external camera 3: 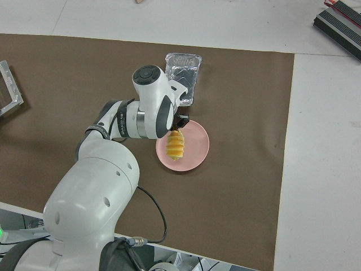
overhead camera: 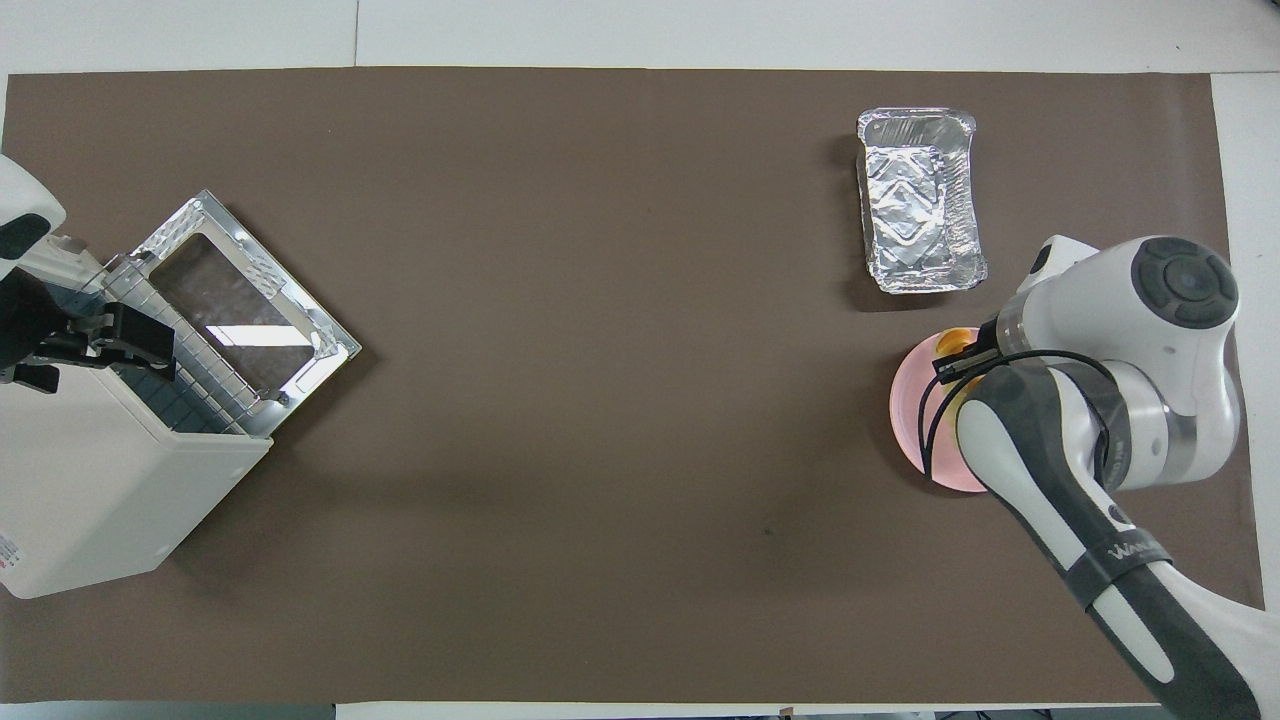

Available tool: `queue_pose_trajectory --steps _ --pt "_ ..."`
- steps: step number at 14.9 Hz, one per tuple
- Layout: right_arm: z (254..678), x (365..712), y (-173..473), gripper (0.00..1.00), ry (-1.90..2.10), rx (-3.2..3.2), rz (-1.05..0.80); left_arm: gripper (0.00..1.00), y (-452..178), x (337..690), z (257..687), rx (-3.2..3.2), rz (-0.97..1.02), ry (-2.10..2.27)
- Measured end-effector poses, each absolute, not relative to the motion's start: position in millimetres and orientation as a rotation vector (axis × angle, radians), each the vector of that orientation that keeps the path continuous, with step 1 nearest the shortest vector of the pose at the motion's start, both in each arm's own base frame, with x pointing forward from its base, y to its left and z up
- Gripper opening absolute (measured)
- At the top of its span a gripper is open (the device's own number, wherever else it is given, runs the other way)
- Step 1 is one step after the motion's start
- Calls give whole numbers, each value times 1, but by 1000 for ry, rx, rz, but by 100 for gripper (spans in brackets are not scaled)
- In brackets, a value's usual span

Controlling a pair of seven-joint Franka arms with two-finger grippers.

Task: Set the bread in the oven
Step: 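Carry the bread roll with the right gripper over the foil tray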

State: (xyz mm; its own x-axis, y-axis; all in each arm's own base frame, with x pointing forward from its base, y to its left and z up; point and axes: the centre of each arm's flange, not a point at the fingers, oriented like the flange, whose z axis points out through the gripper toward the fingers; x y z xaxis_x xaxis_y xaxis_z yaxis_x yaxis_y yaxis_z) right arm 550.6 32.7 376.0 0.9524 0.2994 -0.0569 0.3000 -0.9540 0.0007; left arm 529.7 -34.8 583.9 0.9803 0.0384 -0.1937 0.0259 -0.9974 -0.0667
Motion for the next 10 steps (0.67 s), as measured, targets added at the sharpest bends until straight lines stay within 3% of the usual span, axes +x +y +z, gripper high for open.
queue_pose_trajectory --steps 5,10 --pt "459 608 35 12 470 3088 59 100 -35 530 584 -3063 301 -50" --pt "441 663 38 12 467 3086 108 100 -35 530 584 -3063 301 -50"
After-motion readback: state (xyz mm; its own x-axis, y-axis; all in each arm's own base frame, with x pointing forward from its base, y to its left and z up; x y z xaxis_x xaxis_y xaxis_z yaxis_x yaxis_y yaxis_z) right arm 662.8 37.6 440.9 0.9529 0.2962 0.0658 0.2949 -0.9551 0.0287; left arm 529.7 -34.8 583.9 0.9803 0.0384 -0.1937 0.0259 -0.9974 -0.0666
